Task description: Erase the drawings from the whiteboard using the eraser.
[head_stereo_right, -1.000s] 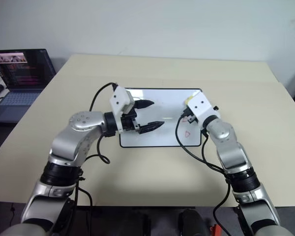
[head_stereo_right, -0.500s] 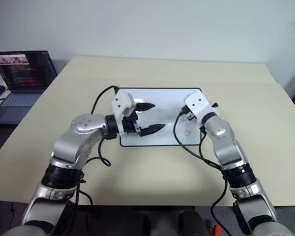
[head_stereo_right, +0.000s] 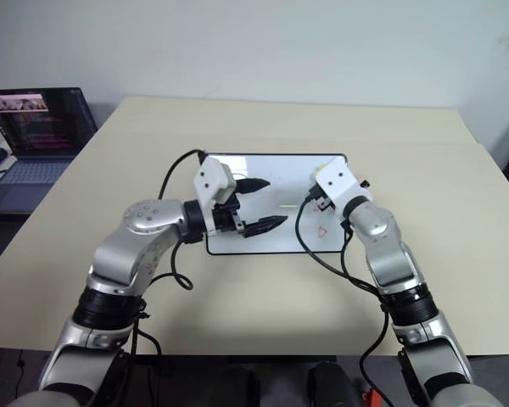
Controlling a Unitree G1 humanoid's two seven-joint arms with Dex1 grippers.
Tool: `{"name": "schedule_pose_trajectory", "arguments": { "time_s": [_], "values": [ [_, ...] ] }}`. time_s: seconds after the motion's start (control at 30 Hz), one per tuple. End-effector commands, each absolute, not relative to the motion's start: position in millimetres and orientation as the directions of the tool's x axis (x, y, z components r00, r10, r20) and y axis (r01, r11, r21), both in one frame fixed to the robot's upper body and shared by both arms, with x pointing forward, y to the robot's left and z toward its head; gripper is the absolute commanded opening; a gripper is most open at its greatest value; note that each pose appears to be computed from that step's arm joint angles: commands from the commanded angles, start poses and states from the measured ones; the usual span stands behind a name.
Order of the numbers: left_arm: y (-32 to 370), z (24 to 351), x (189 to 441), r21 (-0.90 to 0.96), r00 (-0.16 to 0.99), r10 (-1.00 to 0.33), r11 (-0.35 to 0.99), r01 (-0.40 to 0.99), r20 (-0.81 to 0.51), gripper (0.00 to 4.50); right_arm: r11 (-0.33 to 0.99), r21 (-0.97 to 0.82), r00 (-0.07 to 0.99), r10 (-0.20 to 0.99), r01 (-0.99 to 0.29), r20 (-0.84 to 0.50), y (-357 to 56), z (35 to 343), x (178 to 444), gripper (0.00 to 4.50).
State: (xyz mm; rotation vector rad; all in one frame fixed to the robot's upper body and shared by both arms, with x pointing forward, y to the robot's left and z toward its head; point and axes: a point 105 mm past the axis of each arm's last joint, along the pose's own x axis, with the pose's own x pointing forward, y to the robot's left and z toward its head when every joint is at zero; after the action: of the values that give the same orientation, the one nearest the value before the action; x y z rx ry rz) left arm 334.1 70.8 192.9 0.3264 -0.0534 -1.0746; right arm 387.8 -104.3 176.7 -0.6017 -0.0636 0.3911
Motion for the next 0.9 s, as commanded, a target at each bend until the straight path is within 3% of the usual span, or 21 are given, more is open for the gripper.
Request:
{"name": "schedule_pose_trajectory", "arguments": {
  "time_s": [0.03, 0.2, 0.33, 0.47, 0.77, 0.9],
  "values": [
    [66.5, 202.4, 329.9, 0.312, 0.467, -0.880, 0.421, 0.852, -0.086, 4.50, 0.765, -0.540, 0.927, 0.364, -0.351, -0.086, -110.7, 169.9, 385.8, 1.39],
    [66.3, 201.8, 329.1, 0.310, 0.467, -0.880, 0.422, 0.852, -0.087, 4.50, 0.856, -0.375, 0.911, 0.407, -0.355, 0.066, -98.4, 204.7, 382.3, 1.39],
    [65.9, 201.1, 328.1, 0.309, 0.465, -0.881, 0.419, 0.854, -0.088, 4.50, 0.880, -0.344, 0.923, 0.376, -0.327, 0.086, -100.3, 212.0, 388.8, 1.39],
    [65.7, 201.1, 327.4, 0.309, 0.464, -0.881, 0.419, 0.854, -0.087, 4.50, 0.882, -0.360, 0.940, 0.339, -0.304, 0.037, -107.5, 200.7, 394.5, 1.39],
    [66.5, 201.2, 325.7, 0.306, 0.464, -0.882, 0.420, 0.854, -0.086, 4.50, 0.843, -0.365, 0.918, 0.361, -0.396, -0.162, -114.6, 151.9, 382.4, 1.39],
    [66.3, 201.6, 326.0, 0.308, 0.463, -0.882, 0.418, 0.855, -0.087, 4.50, 0.841, -0.347, 0.910, 0.382, -0.414, -0.161, -109.7, 151.5, 379.4, 1.39]
  ]
}}
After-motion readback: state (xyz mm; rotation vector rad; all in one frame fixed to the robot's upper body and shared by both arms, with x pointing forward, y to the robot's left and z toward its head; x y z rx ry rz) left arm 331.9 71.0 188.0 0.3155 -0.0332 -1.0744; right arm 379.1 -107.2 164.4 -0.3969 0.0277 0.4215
